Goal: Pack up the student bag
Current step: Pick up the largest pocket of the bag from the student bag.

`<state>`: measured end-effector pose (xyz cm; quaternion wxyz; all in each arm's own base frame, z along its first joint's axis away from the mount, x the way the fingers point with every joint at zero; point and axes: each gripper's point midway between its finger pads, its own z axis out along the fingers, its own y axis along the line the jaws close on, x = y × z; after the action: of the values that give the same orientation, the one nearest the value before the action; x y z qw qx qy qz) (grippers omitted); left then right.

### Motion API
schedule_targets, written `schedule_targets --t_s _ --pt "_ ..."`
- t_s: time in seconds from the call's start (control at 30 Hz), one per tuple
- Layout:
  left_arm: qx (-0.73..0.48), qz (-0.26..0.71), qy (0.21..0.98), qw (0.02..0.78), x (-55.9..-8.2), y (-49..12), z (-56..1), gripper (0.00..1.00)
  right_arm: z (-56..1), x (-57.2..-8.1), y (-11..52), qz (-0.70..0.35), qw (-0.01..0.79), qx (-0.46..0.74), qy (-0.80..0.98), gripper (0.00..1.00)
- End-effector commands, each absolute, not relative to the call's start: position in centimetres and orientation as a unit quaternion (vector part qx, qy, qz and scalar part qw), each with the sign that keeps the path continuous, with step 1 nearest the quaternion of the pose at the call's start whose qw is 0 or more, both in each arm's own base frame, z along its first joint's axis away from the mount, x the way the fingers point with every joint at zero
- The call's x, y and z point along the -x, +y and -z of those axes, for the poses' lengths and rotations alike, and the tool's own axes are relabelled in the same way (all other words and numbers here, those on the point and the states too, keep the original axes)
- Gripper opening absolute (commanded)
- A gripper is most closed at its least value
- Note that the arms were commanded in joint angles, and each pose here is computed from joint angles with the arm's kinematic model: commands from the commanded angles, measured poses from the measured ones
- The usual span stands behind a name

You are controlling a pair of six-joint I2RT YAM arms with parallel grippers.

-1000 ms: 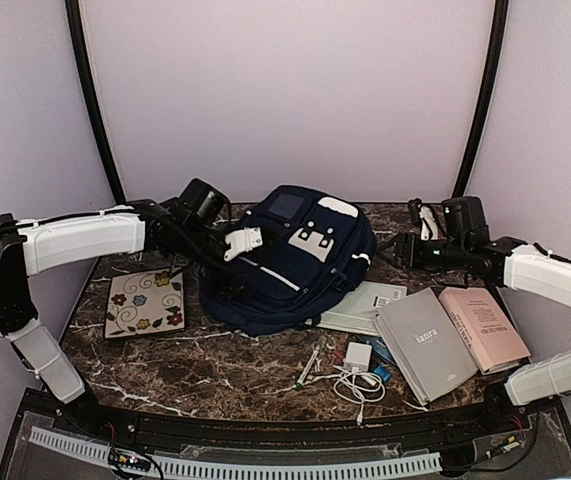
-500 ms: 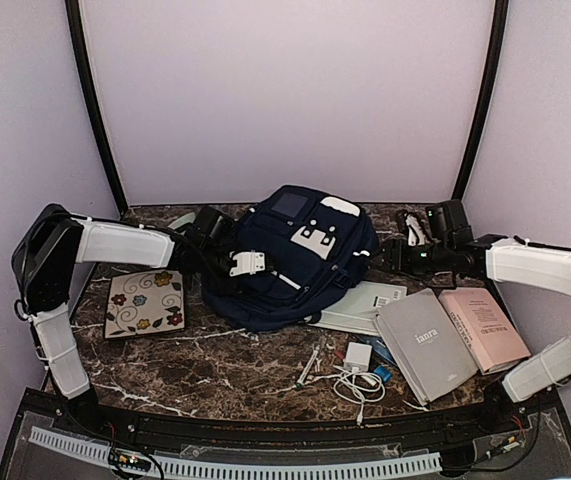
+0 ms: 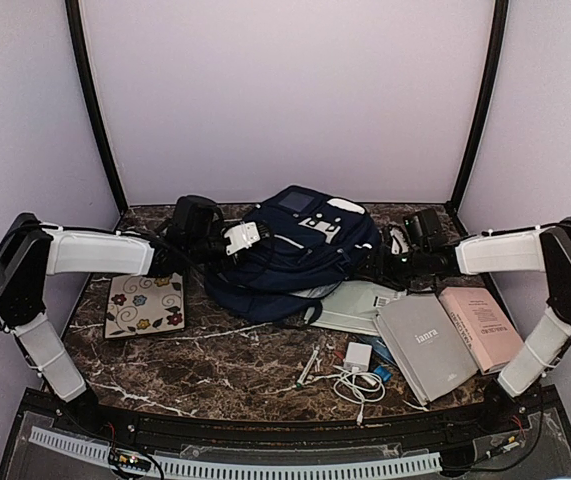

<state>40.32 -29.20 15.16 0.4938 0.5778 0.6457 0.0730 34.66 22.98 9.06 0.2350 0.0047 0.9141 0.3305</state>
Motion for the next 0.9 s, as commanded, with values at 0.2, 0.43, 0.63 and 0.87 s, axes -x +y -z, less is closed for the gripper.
schedule_targets --t_s 0.2,0.43,0.63,0.87 --pt "-0.501 0.028 0.652 0.568 -35.0 -33.3 -26.1 0.0 -13.8 -42.1 28.4 -0.425 0.287 0.007 0.858 0.68" --pt "-0.499 0.071 0.643 0.576 -31.2 -36.7 -30.5 0.0 -19.8 -50.4 28.2 -0.399 0.337 0.037 0.852 0.68" --pt "-0.434 0.027 0.66 0.613 -33.7 -35.3 -33.9 0.0 -24.4 -51.1 28.3 -0.377 0.341 0.095 0.856 0.68" --pt "-0.354 0.026 0.728 0.586 -37.5 -31.9 -31.0 0.0 -23.0 -44.2 21.0 -0.196 0.325 0.078 0.922 0.69"
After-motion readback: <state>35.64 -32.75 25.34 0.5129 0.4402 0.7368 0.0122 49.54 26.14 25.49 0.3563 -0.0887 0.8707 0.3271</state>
